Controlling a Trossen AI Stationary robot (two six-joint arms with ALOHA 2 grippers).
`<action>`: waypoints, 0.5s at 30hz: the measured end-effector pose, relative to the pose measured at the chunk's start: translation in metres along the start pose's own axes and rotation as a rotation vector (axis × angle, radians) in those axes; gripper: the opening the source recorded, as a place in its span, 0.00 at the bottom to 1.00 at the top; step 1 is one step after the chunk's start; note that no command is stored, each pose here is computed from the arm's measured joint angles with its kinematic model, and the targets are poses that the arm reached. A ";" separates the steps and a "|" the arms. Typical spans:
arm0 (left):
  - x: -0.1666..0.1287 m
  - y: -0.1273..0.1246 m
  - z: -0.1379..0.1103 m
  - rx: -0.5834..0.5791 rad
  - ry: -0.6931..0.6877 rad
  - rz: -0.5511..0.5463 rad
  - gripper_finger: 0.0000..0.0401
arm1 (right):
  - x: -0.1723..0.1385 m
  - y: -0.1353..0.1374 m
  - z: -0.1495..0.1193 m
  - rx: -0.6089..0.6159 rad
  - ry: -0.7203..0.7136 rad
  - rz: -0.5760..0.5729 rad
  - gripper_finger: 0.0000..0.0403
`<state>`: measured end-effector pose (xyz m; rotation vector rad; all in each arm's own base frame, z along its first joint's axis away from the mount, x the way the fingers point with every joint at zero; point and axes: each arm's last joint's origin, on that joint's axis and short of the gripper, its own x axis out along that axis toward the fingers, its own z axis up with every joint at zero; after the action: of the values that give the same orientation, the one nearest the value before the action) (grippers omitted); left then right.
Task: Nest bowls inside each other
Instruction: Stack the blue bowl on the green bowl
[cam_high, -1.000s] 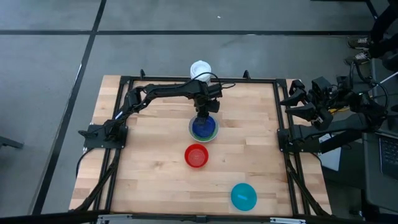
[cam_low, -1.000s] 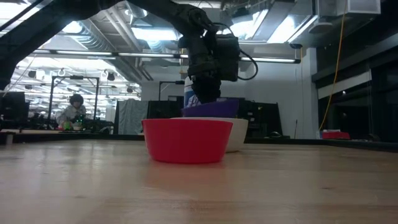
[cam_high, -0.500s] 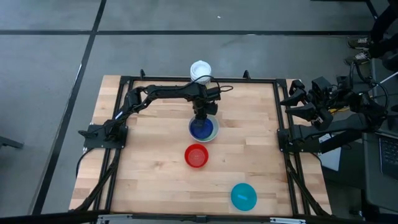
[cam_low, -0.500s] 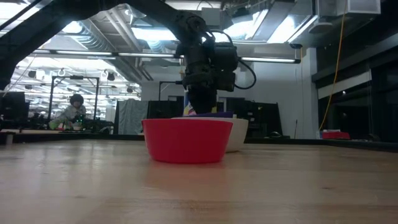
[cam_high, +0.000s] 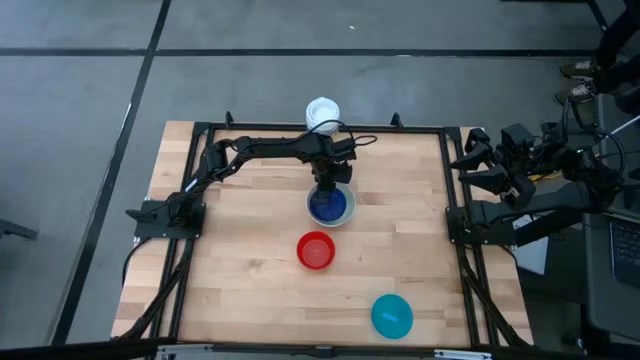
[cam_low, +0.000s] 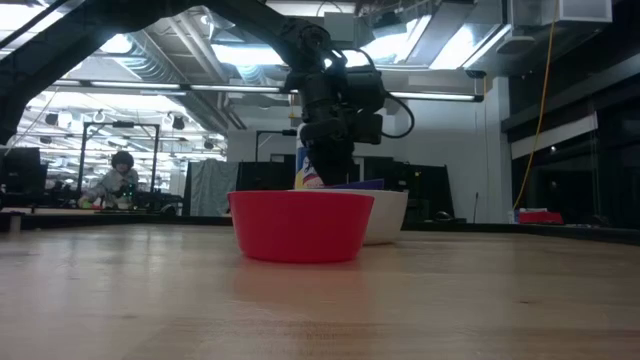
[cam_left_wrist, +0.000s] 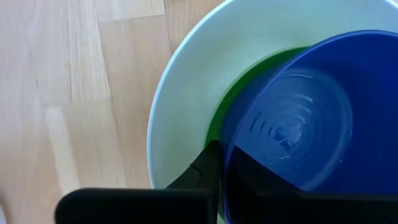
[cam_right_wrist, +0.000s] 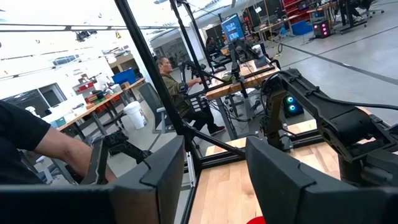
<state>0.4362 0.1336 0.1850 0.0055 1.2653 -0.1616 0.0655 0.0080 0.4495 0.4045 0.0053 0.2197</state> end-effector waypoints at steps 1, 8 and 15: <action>0.000 0.000 0.000 0.004 -0.002 0.003 0.03 | 0.000 0.000 0.000 0.000 0.000 0.000 0.44; -0.001 0.003 0.001 0.014 -0.014 0.009 0.16 | 0.000 0.000 0.000 0.000 0.000 0.000 0.41; -0.001 0.003 0.001 -0.013 -0.019 0.002 0.30 | 0.000 0.000 0.000 0.002 0.002 0.004 0.43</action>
<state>0.4371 0.1366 0.1864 -0.0061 1.2469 -0.1513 0.0655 0.0081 0.4495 0.4062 0.0063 0.2235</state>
